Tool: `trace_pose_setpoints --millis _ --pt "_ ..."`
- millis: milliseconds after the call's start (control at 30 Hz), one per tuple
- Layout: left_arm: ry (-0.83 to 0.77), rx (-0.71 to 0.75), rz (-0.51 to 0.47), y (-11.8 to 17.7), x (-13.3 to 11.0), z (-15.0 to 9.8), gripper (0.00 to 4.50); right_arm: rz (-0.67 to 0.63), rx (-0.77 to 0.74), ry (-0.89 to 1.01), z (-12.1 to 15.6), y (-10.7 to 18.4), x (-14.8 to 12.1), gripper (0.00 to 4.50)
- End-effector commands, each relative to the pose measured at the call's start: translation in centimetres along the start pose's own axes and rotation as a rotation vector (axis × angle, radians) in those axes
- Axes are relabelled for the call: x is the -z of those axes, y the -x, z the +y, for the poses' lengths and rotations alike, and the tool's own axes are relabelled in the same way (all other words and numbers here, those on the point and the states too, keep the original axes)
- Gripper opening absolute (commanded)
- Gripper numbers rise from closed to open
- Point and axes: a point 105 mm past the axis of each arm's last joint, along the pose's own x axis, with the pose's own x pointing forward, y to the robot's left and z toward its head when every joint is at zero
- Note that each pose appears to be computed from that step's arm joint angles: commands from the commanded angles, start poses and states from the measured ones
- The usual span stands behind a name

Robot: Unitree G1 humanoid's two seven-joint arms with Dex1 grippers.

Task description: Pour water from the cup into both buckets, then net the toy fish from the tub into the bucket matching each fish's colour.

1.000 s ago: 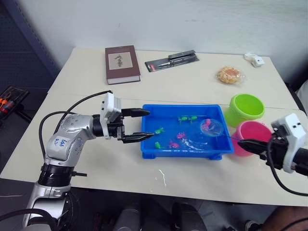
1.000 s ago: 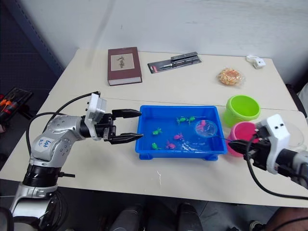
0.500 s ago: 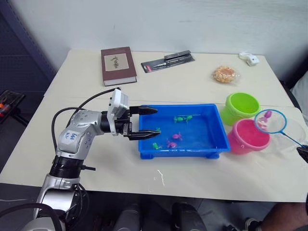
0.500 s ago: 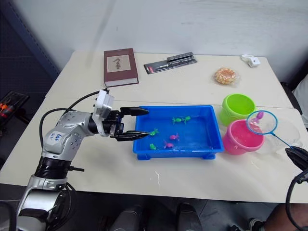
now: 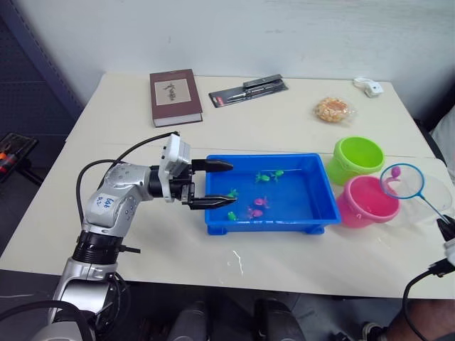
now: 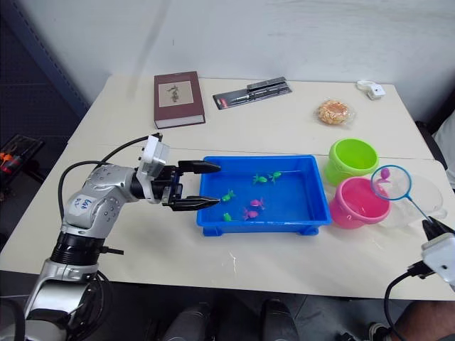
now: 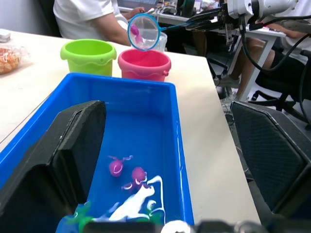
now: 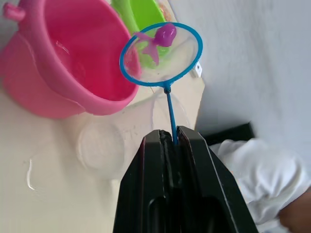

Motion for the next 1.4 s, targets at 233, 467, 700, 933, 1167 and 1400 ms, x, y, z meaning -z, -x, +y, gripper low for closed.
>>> trace_pose_setpoints --millis 233,467,700,933,1167,1400 --pt "-0.045 0.007 -0.013 -0.1 -1.0 -0.2 4.39 -0.061 0.094 0.421 -1.4 0.0 -0.5 0.0" --pt "-0.048 -0.016 -0.009 0.4 -0.9 -0.1 4.39 -0.096 0.173 -0.017 -3.3 -0.1 -0.8 0.0" --pt "-0.038 -0.063 0.041 2.0 -0.1 0.0 4.39 -0.316 -0.309 -0.554 -2.0 -2.1 -7.4 0.0" --pt "-0.036 -0.12 0.094 3.6 0.5 -0.3 4.39 -0.296 -0.534 -0.464 1.1 -5.1 -10.6 0.0" --pt "-0.033 -0.171 0.112 4.7 0.7 -0.5 4.39 -0.403 -0.647 -0.382 3.2 -7.7 -13.6 0.0" --pt "-0.032 -0.196 0.11 4.9 0.8 -0.9 4.39 -0.528 -0.71 -0.284 4.2 -9.3 -16.9 0.0"
